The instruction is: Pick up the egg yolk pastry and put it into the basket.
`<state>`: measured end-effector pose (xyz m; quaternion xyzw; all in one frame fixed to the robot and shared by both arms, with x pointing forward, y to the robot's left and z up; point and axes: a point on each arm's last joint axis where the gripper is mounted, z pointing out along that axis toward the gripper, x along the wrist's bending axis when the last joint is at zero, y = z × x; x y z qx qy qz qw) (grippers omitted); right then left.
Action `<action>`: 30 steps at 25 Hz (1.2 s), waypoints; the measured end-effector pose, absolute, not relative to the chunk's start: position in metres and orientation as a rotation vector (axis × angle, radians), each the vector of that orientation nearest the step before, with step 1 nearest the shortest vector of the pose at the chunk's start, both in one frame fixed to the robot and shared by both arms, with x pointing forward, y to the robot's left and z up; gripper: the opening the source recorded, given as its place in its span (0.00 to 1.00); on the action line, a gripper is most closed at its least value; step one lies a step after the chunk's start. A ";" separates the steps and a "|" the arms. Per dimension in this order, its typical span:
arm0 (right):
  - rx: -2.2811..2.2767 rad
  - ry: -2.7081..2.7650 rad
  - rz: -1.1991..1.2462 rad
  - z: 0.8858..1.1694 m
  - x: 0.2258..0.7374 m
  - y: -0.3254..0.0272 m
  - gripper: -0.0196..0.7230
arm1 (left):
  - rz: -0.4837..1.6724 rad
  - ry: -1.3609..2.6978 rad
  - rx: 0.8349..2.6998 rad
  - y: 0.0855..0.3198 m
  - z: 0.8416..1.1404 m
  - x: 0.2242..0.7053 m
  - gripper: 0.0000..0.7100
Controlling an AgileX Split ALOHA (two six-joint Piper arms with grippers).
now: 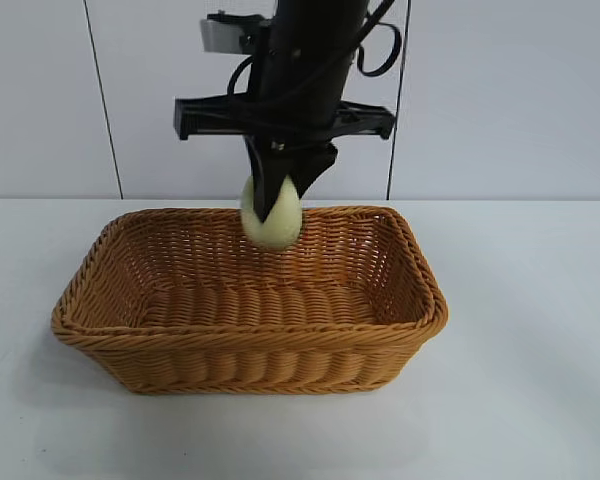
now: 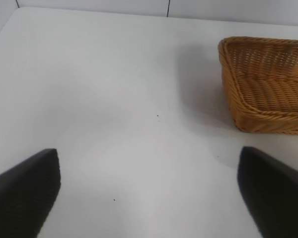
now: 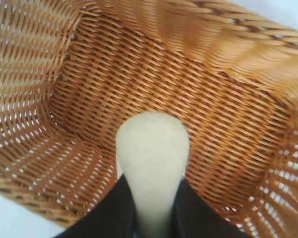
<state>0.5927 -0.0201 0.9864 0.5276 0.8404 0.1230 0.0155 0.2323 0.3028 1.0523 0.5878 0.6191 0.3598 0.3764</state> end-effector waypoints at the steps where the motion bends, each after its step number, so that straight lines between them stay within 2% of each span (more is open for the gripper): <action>1: 1.648 2.615 0.371 0.977 0.595 -0.018 0.16 | 0.920 1.584 1.504 0.303 1.052 0.232 0.98; 6: 1.666 2.618 0.334 0.937 0.604 -0.012 0.16 | 0.920 1.584 1.504 0.303 1.052 0.232 0.98; 9: 1.673 2.627 0.299 0.924 0.605 -0.011 0.17 | 0.920 1.584 1.504 0.303 1.052 0.232 0.98; 10: 1.674 2.628 0.296 0.923 0.605 -0.011 0.20 | 0.920 1.584 1.504 0.303 1.052 0.232 0.98; 12: 1.675 2.630 0.290 0.922 0.605 -0.011 0.34 | 0.922 1.584 1.504 0.303 1.052 0.232 0.98; 14: 1.666 2.642 0.274 0.924 0.604 -0.011 0.62 | 0.922 1.584 1.504 0.303 1.052 0.232 0.98; 16: 1.636 2.672 0.240 0.928 0.604 -0.011 0.83 | 0.922 1.584 1.504 0.303 1.052 0.232 0.98; 18: 1.614 2.690 0.219 0.940 0.606 -0.010 0.91 | 0.922 1.584 1.504 0.303 1.052 0.232 0.98; 21: 1.578 2.670 0.272 0.970 0.614 -0.006 0.95 | 0.922 1.584 1.504 0.303 1.052 0.232 0.98; 25: 1.562 2.581 0.434 1.009 0.629 -0.005 0.96 | 0.922 1.584 1.504 0.303 1.052 0.232 0.98; 30: 1.663 2.471 0.488 1.023 0.654 -0.035 0.96 | 0.922 1.584 1.504 0.303 1.052 0.232 0.98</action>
